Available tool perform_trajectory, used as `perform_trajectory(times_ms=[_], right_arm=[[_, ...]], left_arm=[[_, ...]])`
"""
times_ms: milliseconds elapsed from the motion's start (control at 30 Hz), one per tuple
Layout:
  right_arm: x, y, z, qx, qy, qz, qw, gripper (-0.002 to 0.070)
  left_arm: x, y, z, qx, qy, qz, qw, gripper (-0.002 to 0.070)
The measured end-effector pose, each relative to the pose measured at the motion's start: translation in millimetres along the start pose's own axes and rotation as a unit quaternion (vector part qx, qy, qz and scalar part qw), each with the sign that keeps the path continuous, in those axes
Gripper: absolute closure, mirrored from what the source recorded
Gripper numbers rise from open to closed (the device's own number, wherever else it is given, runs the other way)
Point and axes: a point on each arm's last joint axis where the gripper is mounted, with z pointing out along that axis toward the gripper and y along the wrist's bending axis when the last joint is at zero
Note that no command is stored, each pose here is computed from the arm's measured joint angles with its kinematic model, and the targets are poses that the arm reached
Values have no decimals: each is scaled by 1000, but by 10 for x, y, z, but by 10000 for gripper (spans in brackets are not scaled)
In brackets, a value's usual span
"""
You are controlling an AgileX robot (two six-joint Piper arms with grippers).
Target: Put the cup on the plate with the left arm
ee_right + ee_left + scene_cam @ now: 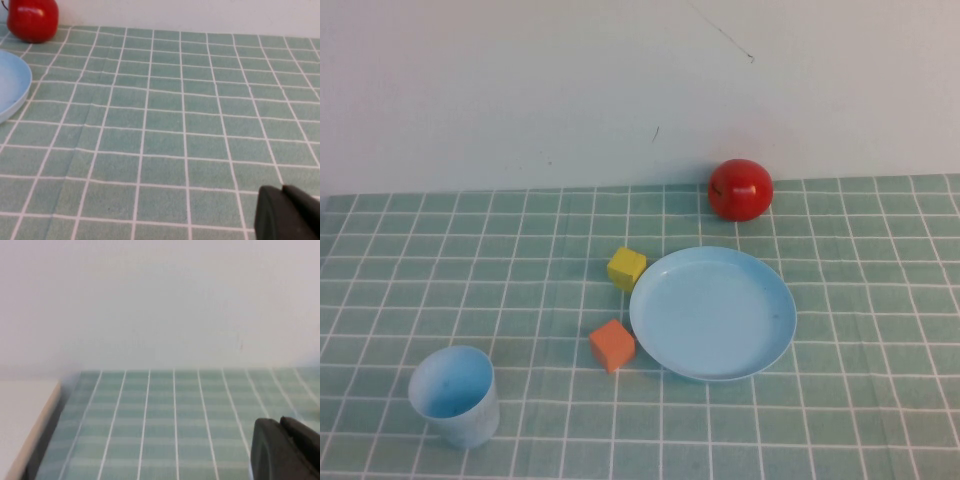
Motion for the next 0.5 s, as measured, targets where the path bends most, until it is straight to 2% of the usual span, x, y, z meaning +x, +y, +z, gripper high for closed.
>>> perform_trajectory(times_ms=[100, 300, 500], right_arm=[[0, 0, 0, 0, 0, 0, 1000, 678], [0, 0, 0, 0, 0, 0, 1000, 678], [0, 6, 0, -4, 0, 8, 1000, 678]], left_arm=[[-137, -22, -9, 12, -81, 4, 997, 678], [-373, -59, -83, 32, -215, 5, 976, 678], [-430, -67, -113, 37, -250, 5, 968, 678]])
